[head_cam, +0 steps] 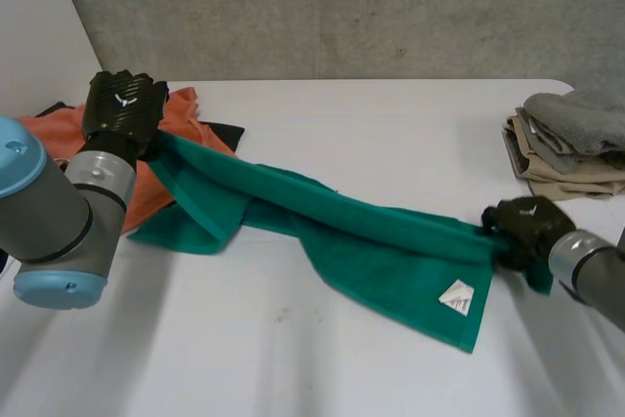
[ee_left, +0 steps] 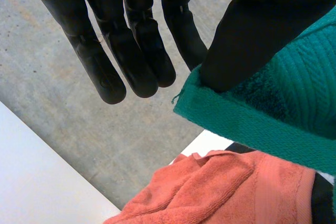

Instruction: Fold the laundry.

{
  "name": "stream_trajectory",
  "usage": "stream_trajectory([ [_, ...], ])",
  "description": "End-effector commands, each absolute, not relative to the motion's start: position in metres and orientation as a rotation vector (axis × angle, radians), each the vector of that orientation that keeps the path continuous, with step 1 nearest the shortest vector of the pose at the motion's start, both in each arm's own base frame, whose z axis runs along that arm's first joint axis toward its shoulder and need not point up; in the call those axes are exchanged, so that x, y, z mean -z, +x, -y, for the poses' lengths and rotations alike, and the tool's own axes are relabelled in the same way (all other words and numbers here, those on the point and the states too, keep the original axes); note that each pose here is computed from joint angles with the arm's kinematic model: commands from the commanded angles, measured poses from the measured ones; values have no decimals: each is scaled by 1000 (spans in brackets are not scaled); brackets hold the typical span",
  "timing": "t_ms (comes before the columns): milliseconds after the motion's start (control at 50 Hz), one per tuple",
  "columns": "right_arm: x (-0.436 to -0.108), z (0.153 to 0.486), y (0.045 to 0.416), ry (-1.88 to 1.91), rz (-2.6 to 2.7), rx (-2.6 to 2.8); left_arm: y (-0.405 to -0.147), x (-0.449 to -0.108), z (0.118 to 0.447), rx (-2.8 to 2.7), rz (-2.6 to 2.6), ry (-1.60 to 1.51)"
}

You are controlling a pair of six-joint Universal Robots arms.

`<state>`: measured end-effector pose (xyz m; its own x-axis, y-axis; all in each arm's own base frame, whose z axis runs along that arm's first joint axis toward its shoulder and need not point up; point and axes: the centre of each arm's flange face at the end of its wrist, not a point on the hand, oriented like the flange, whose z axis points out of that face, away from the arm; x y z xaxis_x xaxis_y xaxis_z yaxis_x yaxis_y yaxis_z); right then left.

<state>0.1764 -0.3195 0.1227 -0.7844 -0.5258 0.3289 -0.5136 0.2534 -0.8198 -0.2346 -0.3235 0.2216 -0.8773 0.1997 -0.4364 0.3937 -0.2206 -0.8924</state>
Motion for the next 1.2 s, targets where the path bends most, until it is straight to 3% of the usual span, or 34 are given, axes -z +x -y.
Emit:
stream_trajectory([
  [20, -227, 325, 179, -1032, -2283, 2018, -232, -235, 318, 2267, -1848, 707],
  [120, -270, 311, 175, -1047, -2312, 1966, -228, -258, 302, 2290, -1841, 692],
  [260, -274, 294, 172, -1264, -2433, 1774, -224, -255, 284, 2217, -1923, 739],
  [400, -235, 304, 171, -1435, -2536, 1561, -227, -230, 286, 2125, -2004, 800],
  [520, -194, 336, 182, -1340, -2559, 1528, -239, -208, 328, 2095, -2027, 792],
  [580, -193, 340, 194, -1311, -2520, 1567, -243, -208, 338, 2109, -2016, 785],
  [720, -201, 325, 206, -1220, -2435, 1614, -248, -219, 347, 2158, -1964, 755],
  [820, -208, 296, 208, -1247, -2323, 1595, -250, -222, 348, 2172, -1951, 756],
  [980, -171, 271, 211, -1285, -2242, 1549, -250, -231, 359, 2208, -1902, 710],
  [1200, -139, 271, 211, -1199, -2248, 1619, -247, -239, 384, 2213, -1838, 600],
])
